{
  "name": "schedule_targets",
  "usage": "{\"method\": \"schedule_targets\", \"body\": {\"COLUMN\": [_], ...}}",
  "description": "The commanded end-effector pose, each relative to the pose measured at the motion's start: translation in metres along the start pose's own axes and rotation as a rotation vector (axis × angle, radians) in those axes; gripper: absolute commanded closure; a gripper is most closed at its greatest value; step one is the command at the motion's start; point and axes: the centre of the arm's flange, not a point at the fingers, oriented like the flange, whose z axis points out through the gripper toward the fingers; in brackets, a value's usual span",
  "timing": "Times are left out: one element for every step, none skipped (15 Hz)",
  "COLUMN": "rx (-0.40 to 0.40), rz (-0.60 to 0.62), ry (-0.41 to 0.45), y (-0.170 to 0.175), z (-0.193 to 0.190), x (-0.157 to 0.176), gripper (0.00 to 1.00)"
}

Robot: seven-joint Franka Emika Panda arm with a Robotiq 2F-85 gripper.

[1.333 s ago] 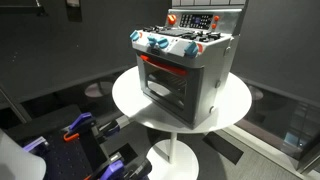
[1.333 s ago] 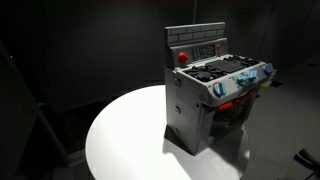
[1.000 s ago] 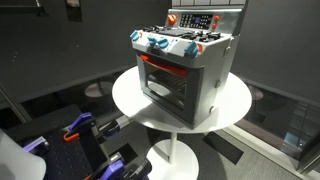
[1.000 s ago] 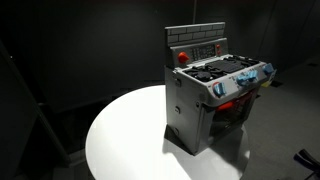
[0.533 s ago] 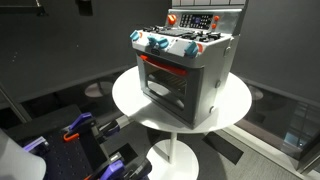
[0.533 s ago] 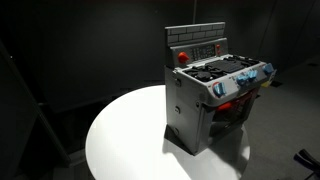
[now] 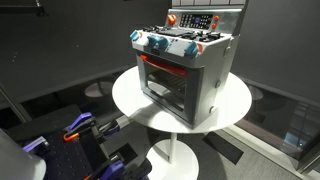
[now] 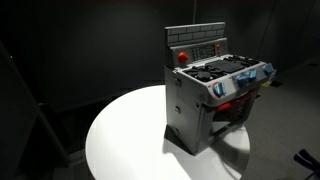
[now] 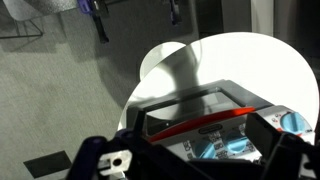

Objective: Press the top button on the right side of the stove

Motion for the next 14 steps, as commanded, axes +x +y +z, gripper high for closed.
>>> {"method": "schedule_targets", "body": {"rx": [-0.040,-0.040,-0.040,-0.041,-0.043,-0.049,-0.056,-0.064,-0.075,-0.087,-0.101,-0.116,-0.131,-0.143], "rz": [0.026,0.028,0.032,0.036,0.041,0.049,0.058,0.068,0.076,0.084,0.092,0.101,0.108,0.117], "ry": [0.052,0.068,0.086,0.105,0.123,0.142,0.159,0.173,0.187,0.200,0.215,0.227,0.242,0.252], "y": [-0.007,-0.008,-0.009,-0.009,-0.009,-0.009,-0.009,-0.008,-0.007,-0.007,-0.006,-0.006,-0.006,-0.007], "z": [-0.012,-0.013,-0.014,-0.015,-0.015,-0.014,-0.014,-0.013,-0.012,-0.011,-0.009,-0.007,-0.004,-0.001], "x": [0.047,0.056,0.066,0.076,0.085,0.094,0.104,0.113,0.121,0.130,0.138,0.146,0.155,0.162], "gripper": [0.00,0.00,0.00,0.00,0.00,0.00,0.00,0.00,0.00,0.00,0.00,0.00,0.00,0.00]}}
